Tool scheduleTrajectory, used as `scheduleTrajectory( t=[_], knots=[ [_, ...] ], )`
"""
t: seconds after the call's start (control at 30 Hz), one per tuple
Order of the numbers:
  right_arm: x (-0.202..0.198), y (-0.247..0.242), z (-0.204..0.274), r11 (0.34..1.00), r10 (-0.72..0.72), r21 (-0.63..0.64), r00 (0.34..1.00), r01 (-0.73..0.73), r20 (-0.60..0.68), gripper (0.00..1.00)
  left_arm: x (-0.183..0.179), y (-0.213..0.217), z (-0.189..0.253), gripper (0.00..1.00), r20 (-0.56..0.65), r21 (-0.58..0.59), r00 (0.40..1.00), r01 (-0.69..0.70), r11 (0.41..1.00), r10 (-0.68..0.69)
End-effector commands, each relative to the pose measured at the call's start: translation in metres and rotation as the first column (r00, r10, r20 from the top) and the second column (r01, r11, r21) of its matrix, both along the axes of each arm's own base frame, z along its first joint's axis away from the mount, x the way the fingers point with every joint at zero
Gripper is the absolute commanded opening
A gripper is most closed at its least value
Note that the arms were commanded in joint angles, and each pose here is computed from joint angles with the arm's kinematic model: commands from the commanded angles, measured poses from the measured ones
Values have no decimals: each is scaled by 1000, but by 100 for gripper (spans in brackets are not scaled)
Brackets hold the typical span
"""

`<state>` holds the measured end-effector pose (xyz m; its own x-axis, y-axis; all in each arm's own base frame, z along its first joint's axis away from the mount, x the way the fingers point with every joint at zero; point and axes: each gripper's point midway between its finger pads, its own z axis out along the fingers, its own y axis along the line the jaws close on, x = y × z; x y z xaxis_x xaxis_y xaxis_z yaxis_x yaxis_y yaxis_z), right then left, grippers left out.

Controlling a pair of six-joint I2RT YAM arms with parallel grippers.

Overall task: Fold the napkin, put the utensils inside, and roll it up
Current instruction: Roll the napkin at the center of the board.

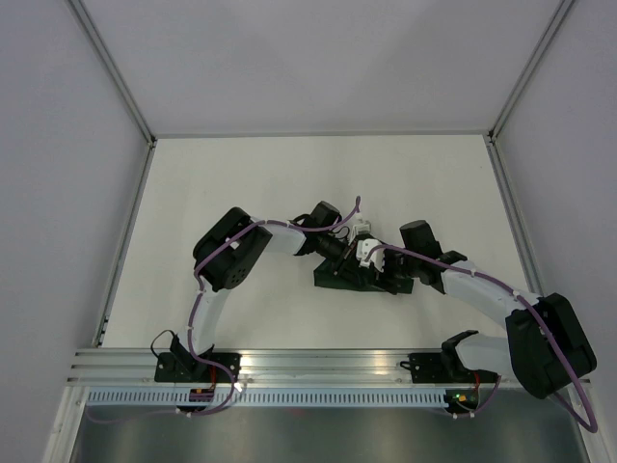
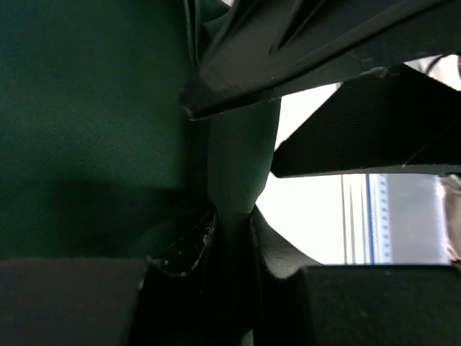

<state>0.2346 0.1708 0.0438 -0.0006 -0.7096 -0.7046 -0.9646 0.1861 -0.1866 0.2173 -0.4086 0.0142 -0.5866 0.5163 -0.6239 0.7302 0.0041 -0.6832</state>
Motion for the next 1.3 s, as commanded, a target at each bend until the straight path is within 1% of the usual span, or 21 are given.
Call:
scheduleTrajectory(
  t=[0.0, 0.23, 0.57, 0.73, 0.93, 1.13, 1.17, 1.23, 1.27],
  knots=[
    [16, 7, 10, 1000, -18, 10, 993, 17, 113, 72, -38, 47, -71, 8, -192, 305, 979, -4, 952, 65],
    [-1, 19, 4, 1000, 29, 5, 997, -29, 66, 73, -34, 45, -69, 9, -198, 314, 977, -16, 949, 82],
    [-20, 29, 17, 995, 94, 29, 996, -94, 7, 73, -29, 45, -71, 9, -185, 338, 977, -35, 941, 103],
    [-29, 30, 3, 993, 118, 11, 993, -117, -30, 73, -29, 44, -71, 10, -188, 340, 977, -35, 940, 105],
    [-28, 32, -16, 993, 112, -28, 993, -113, -36, 73, -29, 44, -69, 11, -187, 337, 977, -35, 941, 104],
    [-24, 29, -25, 995, 86, -52, 995, -88, -45, 68, -30, 43, -65, 14, -189, 329, 977, -31, 944, 98],
    [-24, 29, -26, 995, 83, -53, 995, -85, -47, 65, -28, 42, -63, 17, -184, 327, 978, -36, 944, 101],
    [-26, 28, -27, 995, 84, -56, 995, -87, -53, 62, -26, 42, -61, 20, -178, 325, 978, -41, 945, 104],
    [-27, 27, -27, 995, 84, -58, 995, -87, -55, 58, -26, 41, -59, 25, -176, 322, 979, -44, 946, 105]
  ],
)
